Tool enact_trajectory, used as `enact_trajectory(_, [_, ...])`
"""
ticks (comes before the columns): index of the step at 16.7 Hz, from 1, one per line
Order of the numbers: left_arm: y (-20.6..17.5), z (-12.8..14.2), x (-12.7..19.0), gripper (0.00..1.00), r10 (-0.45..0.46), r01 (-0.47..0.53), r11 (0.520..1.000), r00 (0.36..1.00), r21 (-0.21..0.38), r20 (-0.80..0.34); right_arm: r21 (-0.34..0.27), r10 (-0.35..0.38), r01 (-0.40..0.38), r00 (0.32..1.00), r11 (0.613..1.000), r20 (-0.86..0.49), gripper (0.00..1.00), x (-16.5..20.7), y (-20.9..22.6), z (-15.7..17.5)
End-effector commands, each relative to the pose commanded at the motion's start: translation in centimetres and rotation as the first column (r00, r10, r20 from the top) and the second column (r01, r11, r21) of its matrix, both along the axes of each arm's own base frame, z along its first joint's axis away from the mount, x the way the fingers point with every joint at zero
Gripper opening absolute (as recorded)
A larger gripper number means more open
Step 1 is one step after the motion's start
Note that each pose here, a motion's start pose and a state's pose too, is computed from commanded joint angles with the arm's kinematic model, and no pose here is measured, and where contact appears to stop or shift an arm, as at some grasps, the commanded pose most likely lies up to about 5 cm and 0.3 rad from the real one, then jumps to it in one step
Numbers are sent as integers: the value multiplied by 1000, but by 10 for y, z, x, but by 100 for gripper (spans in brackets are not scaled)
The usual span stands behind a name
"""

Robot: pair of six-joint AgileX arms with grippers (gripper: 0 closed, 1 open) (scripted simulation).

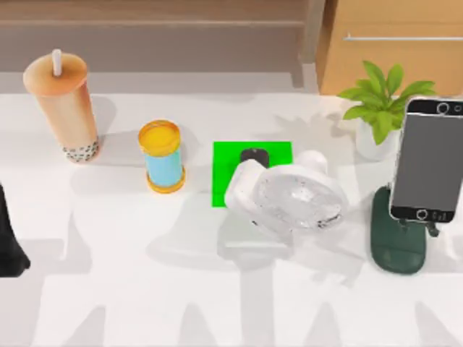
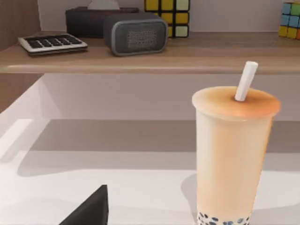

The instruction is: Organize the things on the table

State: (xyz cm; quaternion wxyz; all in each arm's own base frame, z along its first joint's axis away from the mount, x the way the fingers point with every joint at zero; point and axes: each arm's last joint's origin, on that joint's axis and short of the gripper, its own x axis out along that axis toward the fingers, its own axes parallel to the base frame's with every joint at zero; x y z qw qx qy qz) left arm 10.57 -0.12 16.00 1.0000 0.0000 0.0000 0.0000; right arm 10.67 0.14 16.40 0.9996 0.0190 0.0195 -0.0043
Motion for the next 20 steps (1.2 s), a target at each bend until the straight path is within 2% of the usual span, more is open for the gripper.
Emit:
enact_trajectory(3, [0,0,0,100,0,0,1000,1000,0,0,-38,9,-8,999,999,39,100,-1,-3,-4])
enact_trajectory(12, [0,8,5,100,7,-7,1000,1000,-2,1,-38,9,-8,999,999,39,100,-1,-3,-4])
enact_trajectory(16, [-2,16,23,100,-1,1,1000,999,-3,-34,-38,9,-8,999,999,39,100,-1,-3,-4])
enact_trajectory(20, [-8,16,54,100,-22,22,1000,994,-2,-105,-38,9,-8,999,999,39,100,-1,-3,-4])
